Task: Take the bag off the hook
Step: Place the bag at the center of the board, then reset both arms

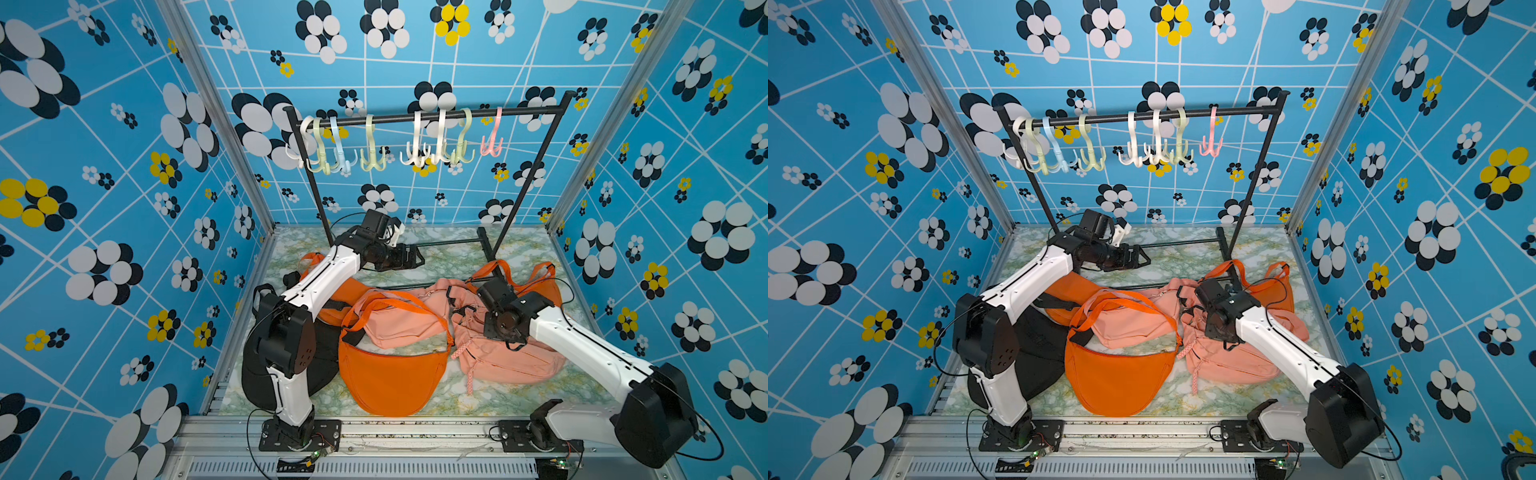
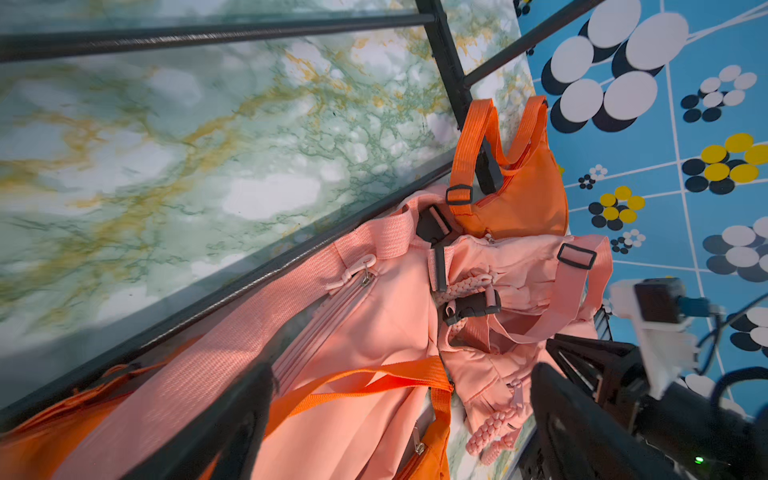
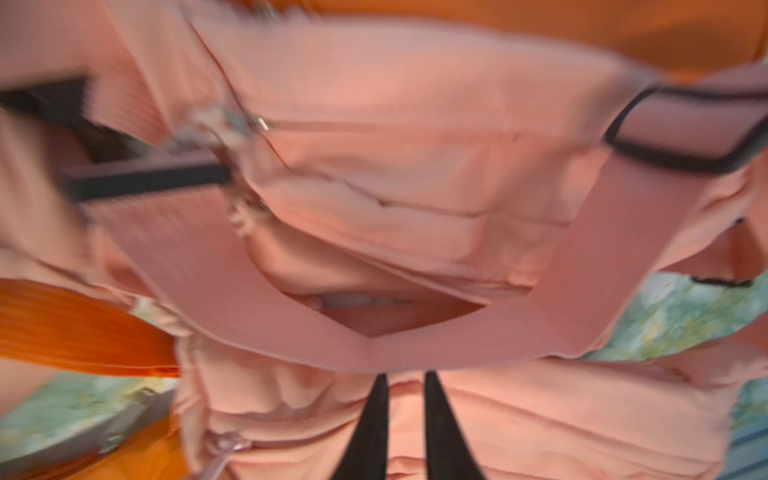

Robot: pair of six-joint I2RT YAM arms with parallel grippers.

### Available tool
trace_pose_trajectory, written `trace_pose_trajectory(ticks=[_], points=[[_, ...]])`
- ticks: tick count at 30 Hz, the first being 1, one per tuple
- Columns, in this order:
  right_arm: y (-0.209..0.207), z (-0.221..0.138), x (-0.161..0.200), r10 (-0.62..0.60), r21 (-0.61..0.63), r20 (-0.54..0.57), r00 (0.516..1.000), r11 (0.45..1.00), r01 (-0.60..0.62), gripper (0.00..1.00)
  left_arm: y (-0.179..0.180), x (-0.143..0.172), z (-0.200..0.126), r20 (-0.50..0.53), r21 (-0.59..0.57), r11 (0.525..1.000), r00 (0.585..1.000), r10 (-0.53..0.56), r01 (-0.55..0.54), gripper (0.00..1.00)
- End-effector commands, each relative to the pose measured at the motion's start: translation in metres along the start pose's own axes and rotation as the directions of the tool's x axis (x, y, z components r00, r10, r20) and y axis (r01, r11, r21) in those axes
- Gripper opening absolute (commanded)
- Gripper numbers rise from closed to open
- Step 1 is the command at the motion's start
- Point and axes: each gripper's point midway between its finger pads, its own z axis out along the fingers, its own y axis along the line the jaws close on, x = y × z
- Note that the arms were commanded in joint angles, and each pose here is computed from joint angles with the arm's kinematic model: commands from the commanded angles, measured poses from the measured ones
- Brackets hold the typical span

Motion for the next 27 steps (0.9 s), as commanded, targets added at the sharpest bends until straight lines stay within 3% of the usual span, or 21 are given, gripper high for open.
trace_pose_trajectory(ticks=[1, 2, 5, 8, 9, 13, 15, 16, 18, 20, 23, 26, 27], points=[[-0.033, -0.051, -0.062, -0.01, 0.091, 0.247, 0.969, 0.996, -0.013, 0.91, 0.003, -0.026, -0.049, 0.184, -0.061, 0.998, 0.982, 0.043, -0.033, 0.99], [-0.037, -0.062, -0.078, 0.005, 0.096, 0.315, 0.949, 0.995, -0.037, 0.99, 0.008, -0.03, -0.064, 0.244, -0.086, 0.996, 0.968, 0.05, -0.03, 0.99], [-0.048, -0.081, -0.116, 0.063, 0.087, 0.5, 0.864, 0.989, -0.122, 0.99, 0.025, -0.036, -0.112, 0.428, -0.151, 0.988, 0.901, 0.071, -0.006, 0.99], [-0.057, -0.085, -0.136, 0.125, 0.051, 0.651, 0.748, 0.977, -0.208, 1.0, 0.046, -0.031, -0.164, 0.596, -0.182, 0.982, 0.799, 0.075, 0.044, 0.99], [-0.056, -0.081, -0.139, 0.11, 0.05, 0.686, 0.72, 0.979, -0.197, 0.99, 0.052, -0.028, -0.178, 0.637, -0.202, 0.977, 0.767, 0.082, 0.064, 0.99], [-0.042, -0.051, -0.143, 0.019, 0.043, 0.852, 0.523, 0.993, -0.106, 1.0, 0.091, -0.006, -0.224, 0.756, -0.405, 0.901, 0.611, 0.235, 0.154, 0.99], [-0.031, -0.031, -0.134, -0.059, 0.081, 0.865, 0.498, 0.996, -0.023, 0.99, 0.118, 0.015, -0.222, 0.754, -0.495, 0.85, 0.575, 0.318, 0.179, 0.99], [-0.028, -0.02, -0.13, -0.062, 0.084, 0.854, 0.517, 0.996, -0.018, 0.99, 0.121, 0.023, -0.215, 0.723, -0.535, 0.836, 0.579, 0.377, 0.123, 0.99], [-0.024, 0.007, -0.12, -0.071, 0.091, 0.8, 0.596, 0.996, -0.004, 0.99, 0.129, 0.048, -0.192, 0.613, -0.606, 0.795, 0.631, 0.475, -0.01, 0.99], [-0.016, 0.027, -0.111, -0.092, 0.091, 0.745, 0.661, 0.995, 0.035, 0.99, 0.154, 0.066, -0.185, 0.563, -0.661, 0.75, 0.683, 0.466, 0.034, 0.99], [-0.002, 0.037, -0.107, -0.17, 0.099, 0.725, 0.667, 0.985, 0.143, 0.99, 0.189, 0.086, -0.177, 0.508, -0.729, 0.676, 0.744, 0.434, 0.103, 0.99], [-0.004, 0.045, -0.107, -0.191, 0.135, 0.741, 0.644, 0.981, 0.136, 0.99, 0.209, 0.097, -0.153, 0.452, -0.742, 0.667, 0.782, 0.429, 0.063, 0.99], [-0.005, 0.051, -0.105, -0.214, 0.158, 0.719, 0.662, 0.977, 0.144, 0.99, 0.217, 0.1, -0.146, 0.437, -0.749, 0.66, 0.796, 0.419, 0.064, 0.99]])
